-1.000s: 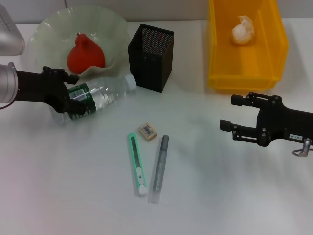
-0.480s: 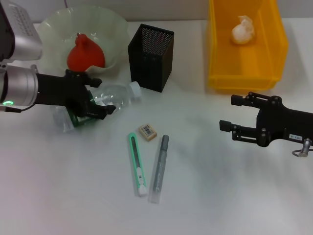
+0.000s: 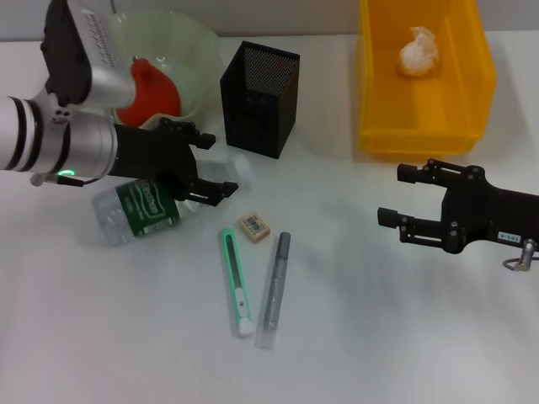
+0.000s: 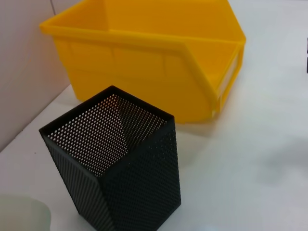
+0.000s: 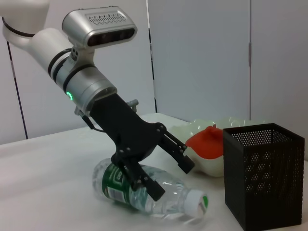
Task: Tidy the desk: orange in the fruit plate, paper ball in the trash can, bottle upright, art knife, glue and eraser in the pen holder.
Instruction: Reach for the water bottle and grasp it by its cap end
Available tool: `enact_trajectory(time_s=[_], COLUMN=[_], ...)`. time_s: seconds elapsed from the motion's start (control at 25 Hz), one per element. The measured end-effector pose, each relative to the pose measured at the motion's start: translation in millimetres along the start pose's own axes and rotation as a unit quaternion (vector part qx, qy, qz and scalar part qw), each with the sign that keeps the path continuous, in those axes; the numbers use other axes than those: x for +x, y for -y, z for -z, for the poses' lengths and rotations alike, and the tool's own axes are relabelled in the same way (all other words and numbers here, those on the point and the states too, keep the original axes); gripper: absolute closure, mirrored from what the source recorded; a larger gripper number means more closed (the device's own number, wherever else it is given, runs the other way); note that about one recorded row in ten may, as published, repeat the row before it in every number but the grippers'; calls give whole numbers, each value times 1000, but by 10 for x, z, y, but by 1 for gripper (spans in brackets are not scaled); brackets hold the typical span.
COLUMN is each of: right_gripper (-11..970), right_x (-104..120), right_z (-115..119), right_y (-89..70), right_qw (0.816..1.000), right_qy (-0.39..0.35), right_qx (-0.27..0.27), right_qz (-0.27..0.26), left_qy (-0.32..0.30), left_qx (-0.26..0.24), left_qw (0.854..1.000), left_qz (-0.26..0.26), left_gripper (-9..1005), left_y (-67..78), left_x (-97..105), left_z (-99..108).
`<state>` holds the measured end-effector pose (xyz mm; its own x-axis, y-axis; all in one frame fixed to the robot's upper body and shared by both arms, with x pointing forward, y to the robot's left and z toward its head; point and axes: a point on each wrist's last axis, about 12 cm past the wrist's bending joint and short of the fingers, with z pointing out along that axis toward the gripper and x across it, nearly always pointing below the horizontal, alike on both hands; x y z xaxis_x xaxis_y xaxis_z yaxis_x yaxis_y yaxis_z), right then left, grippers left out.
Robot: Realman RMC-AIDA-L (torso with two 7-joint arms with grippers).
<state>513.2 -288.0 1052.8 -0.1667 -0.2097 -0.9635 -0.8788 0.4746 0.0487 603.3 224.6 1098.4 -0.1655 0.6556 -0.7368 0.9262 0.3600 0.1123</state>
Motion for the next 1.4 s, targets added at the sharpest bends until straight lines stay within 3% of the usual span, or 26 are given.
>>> enact_trajectory(time_s=[0.44,1.4], right_gripper=[216,215], right_x=[11,1], right_z=[9,9], right_y=[-7,13], right_qw=[1000,1000], right_qy=[-1,-3], right_qx=[0,4], right_qz=[-1,2], left_qy=[-20,-30], left_qx=[19,36], left_qw=[1000,999], left_qz=[-7,-15], left_gripper=[153,153], left_y=[53,91], left_x=[-70,-116], left_z=[-243,-308])
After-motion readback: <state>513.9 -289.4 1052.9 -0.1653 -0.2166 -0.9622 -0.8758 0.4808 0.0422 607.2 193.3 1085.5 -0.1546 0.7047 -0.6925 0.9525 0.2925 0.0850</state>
